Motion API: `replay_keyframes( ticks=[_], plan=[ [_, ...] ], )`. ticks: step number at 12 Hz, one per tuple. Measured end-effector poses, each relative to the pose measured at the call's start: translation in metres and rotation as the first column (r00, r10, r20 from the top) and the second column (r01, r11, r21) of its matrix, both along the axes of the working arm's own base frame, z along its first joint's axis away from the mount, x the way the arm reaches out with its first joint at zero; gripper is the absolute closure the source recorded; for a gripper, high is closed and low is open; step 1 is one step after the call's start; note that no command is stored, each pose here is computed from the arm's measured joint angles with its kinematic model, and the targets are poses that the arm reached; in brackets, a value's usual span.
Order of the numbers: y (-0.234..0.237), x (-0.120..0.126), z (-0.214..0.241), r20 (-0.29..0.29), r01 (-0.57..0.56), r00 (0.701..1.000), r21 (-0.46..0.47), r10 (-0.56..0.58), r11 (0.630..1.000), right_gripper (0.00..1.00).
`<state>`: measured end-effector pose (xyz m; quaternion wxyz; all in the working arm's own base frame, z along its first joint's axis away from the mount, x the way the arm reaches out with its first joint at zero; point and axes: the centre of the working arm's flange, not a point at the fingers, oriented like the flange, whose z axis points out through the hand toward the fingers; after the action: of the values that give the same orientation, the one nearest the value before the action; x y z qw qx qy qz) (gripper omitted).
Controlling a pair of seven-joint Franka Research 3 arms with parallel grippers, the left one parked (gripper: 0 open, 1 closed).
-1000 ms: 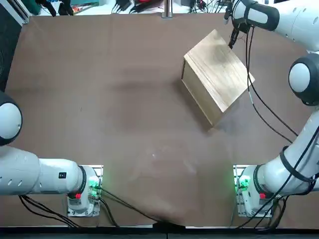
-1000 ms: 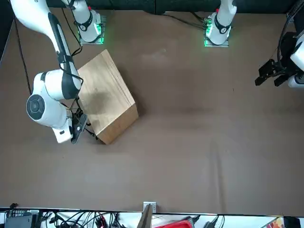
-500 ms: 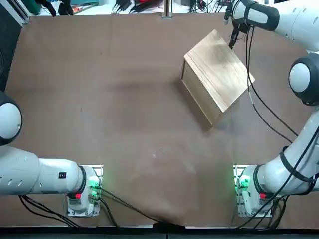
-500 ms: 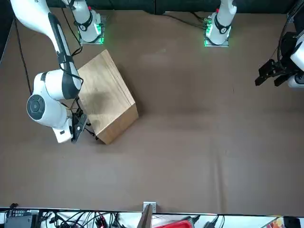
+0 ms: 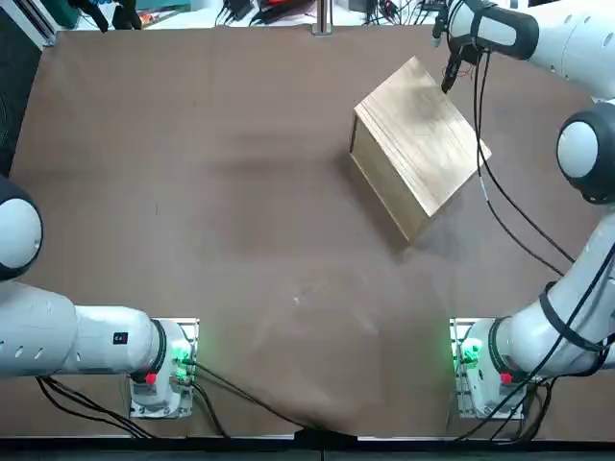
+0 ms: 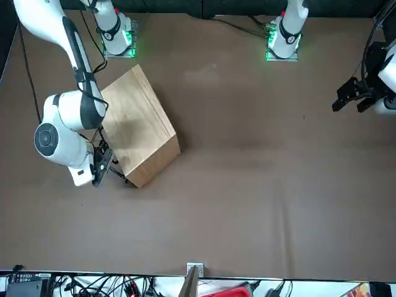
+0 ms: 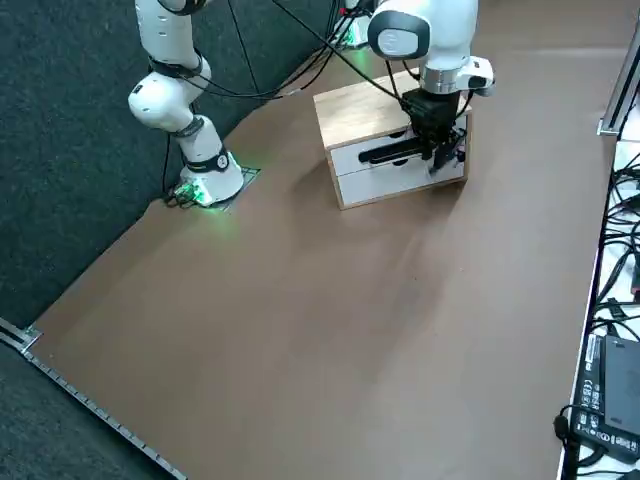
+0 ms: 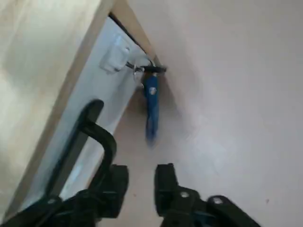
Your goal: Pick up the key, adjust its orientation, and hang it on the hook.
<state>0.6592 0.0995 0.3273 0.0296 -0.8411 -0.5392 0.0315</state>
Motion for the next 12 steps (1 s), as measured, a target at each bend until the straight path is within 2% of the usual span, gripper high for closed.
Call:
replay_keyframes(
  ticks=[6,12],
  plan=[
    [-0.014,0.006,0.005,0.022,-0.014,1.0,0.0,0.014,1.0,0.01],
    [-0.009,0.015,0.037,0.057,-0.002,0.998,0.029,0.0,1.0,0.0]
  ],
)
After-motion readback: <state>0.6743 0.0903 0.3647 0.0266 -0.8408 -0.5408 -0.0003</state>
